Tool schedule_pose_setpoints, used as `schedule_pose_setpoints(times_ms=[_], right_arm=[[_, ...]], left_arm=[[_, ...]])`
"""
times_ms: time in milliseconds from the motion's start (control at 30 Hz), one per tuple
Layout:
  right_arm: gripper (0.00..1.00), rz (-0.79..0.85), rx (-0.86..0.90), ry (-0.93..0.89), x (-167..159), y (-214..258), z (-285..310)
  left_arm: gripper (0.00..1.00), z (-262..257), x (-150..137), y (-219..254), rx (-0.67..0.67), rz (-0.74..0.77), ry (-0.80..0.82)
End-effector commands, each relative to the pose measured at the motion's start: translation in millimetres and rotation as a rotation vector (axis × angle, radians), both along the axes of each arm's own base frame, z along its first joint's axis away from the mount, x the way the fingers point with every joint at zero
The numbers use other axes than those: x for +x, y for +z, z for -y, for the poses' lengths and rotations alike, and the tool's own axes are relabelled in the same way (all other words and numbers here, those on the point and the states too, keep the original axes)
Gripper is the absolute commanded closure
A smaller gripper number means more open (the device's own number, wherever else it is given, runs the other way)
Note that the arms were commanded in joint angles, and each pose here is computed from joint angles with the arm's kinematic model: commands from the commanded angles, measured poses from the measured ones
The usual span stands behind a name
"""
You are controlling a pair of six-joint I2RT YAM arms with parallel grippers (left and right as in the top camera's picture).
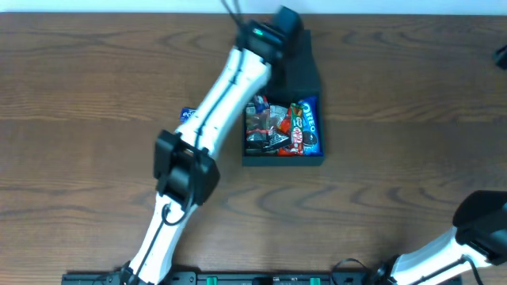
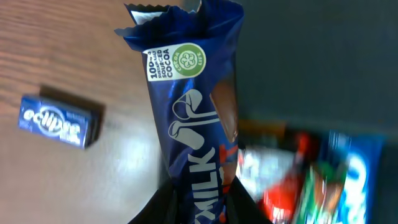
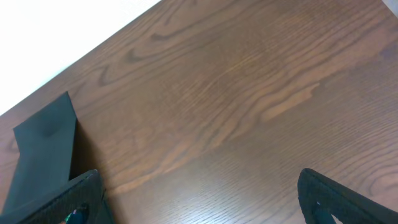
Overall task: Pack container
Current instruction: 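Carry the Dairy Milk bar into the box and lower it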
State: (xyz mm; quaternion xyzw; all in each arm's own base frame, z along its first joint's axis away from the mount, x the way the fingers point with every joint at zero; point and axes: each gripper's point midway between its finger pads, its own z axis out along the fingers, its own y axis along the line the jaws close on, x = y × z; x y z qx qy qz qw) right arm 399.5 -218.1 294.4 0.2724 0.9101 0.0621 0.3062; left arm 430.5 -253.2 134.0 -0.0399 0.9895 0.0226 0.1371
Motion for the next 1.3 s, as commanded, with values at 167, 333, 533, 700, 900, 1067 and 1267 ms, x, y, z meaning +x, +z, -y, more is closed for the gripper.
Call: schedule_pose_setpoints(times_ms=[167,333,533,700,900,1067,1267], right_arm=[[0.01,0.000,0.001,0.011,2.1,-3.7,1.4],[0.01,-0.001,0.001,0.011,2.0,-3.7,1.4],[0.01,-0.001,0.002,0.010,2.0,-3.9,1.3],[0.01,-0.002,0.002,0.011,1.8,-3.9,1.2],[0.01,-0.001,0.002,0.011,1.9,-3.8,1.3],[0.01,-0.001,0.002,0.010,2.0,-3.8,1.3],[0.01,-0.001,0.001,0.011,2.0,-3.8,1.3]], left_arm=[[0.85,36.0,-29.3,15.0,0.081,0.050,-0.199],[0.87,34.6,-46.6,-13.8,0.133,-0.025,-0.225],[0.86,38.5,-53.0,-34.5,0.143,-0.049,-0.240],[0.82,51.0,-61.2,-41.3,0.136,-0.053,-0.279],[0.77,63.1,-67.0,-50.5,0.109,-0.062,-0.321],[0.67,69.1,-68.8,-51.5,0.077,-0.071,-0.326],[0.42,68.9,-70.4,-51.7,0.074,-0.080,-0.327]])
